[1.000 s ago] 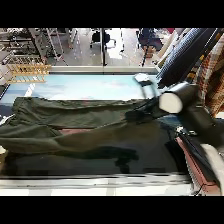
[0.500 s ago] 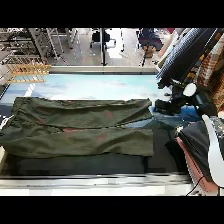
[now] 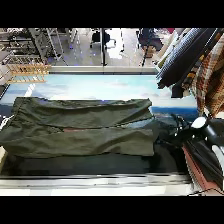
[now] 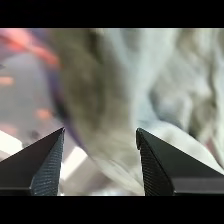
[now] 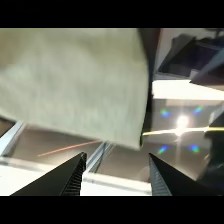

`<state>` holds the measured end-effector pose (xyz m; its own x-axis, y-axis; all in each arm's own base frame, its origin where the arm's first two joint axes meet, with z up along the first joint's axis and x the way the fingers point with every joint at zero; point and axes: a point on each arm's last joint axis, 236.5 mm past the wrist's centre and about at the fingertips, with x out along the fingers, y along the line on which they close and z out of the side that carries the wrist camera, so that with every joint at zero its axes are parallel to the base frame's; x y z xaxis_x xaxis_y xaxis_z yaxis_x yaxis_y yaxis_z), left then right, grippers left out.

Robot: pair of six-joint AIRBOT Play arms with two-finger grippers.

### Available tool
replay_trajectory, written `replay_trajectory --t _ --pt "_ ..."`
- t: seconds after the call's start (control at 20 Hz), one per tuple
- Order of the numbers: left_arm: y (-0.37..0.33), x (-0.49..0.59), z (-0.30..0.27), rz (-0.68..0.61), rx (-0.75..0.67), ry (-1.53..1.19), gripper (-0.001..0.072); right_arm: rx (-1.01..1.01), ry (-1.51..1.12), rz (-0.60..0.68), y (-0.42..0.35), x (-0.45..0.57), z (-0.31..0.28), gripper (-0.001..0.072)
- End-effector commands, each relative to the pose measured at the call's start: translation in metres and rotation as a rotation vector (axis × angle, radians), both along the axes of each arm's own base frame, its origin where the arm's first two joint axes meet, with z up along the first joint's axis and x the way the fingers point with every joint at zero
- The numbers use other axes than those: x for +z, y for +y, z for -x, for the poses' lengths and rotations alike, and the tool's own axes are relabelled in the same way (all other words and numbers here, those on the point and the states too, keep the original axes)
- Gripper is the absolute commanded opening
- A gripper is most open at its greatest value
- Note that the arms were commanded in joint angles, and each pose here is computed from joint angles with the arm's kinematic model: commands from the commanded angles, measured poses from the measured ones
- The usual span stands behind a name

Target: Fold the clothes and pants, and hang the long-sleeved shirts on hangers.

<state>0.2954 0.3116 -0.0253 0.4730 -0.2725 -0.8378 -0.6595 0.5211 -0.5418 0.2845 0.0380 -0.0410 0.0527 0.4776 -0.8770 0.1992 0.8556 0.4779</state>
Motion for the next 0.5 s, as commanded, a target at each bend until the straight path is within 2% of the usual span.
replay_trajectory --t 0.0,0.3,0.45 --pt "0.035 0.005 0.005 -0.140 0.099 0.024 0.0467 -0.069 0.068 -0.066 0.019 -0.022 0.033 0.0465" --pt "0.053 -0.006 -0.025 -0.233 0.125 -0.019 0.0468 -0.171 0.047 -0.079 0.023 -0.045 0.029 0.0464" --pt "0.051 -0.012 -0.048 -0.192 0.160 -0.083 0.0468 -0.268 -0.033 -0.111 0.024 -0.041 0.002 0.0461"
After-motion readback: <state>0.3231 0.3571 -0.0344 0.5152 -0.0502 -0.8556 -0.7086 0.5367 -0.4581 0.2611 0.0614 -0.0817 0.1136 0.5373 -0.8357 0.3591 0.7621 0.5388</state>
